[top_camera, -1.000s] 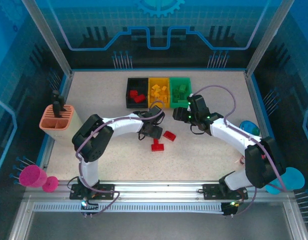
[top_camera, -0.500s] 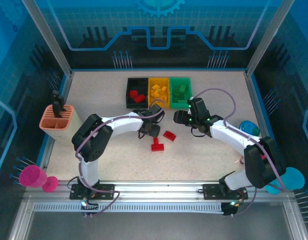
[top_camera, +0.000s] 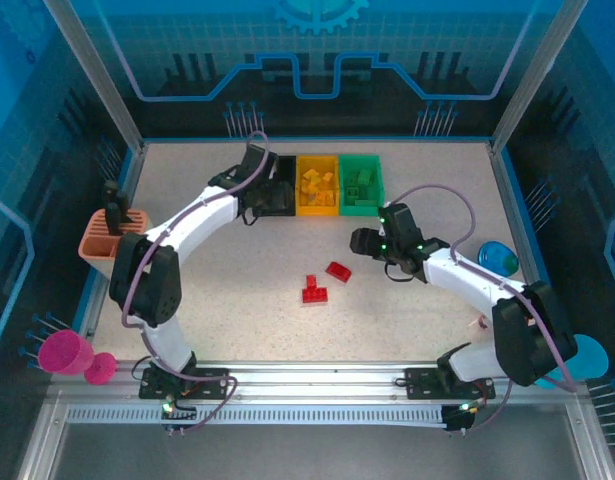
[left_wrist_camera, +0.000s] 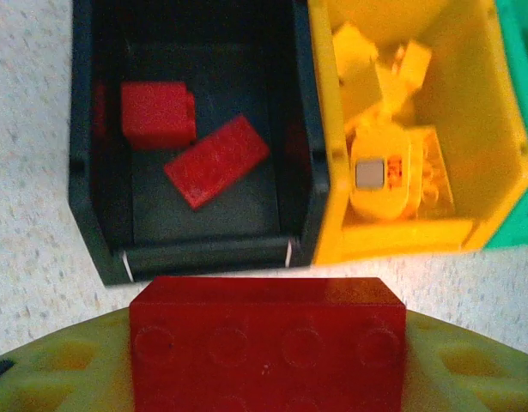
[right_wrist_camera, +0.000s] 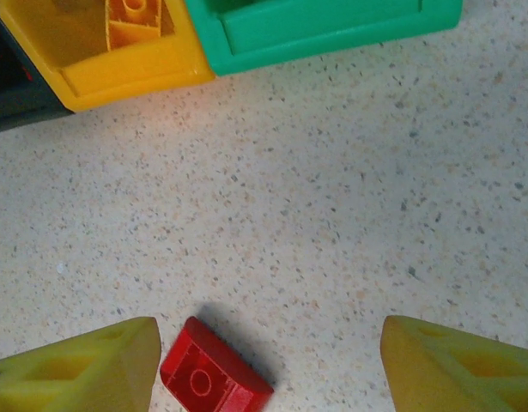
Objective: Sort the legos into containers by color
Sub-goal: Place the lego in the container.
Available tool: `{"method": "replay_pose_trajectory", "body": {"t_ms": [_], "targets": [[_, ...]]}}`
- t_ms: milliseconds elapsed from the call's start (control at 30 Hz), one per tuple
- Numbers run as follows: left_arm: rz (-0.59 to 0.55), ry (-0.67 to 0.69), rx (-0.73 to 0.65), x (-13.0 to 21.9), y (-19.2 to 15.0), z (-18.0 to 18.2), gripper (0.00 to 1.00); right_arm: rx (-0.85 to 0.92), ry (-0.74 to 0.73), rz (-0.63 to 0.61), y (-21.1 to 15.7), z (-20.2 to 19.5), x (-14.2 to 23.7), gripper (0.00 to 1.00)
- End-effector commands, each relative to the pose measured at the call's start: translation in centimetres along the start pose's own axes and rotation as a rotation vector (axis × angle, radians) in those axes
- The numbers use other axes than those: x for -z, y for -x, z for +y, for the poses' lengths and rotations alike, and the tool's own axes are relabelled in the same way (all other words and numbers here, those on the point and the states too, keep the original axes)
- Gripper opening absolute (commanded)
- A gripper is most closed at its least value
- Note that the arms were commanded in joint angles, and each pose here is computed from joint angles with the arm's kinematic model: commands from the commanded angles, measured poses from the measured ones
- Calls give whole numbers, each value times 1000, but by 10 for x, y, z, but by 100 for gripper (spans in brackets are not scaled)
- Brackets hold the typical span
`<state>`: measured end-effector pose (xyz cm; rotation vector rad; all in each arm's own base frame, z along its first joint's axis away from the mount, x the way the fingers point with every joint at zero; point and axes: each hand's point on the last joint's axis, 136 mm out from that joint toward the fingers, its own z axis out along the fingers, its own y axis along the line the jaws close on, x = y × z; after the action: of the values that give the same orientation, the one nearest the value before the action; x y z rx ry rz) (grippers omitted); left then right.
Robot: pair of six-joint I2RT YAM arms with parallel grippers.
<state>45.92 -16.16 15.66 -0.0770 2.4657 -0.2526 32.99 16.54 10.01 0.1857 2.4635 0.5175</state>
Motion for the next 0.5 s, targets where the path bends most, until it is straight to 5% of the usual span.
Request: {"method": "replay_pose_trajectory", "body": {"t_ms": [0, 367, 467], "targets": [[31, -10, 14, -21, 7, 6, 50, -16, 17, -12, -1, 1, 7, 69], [8, 11, 47, -50, 41, 16, 54, -10, 19, -22, -2, 1, 17, 69], [5, 22, 35, -53, 49, 15, 72, -9, 21, -26, -1, 3, 19, 69]]}}
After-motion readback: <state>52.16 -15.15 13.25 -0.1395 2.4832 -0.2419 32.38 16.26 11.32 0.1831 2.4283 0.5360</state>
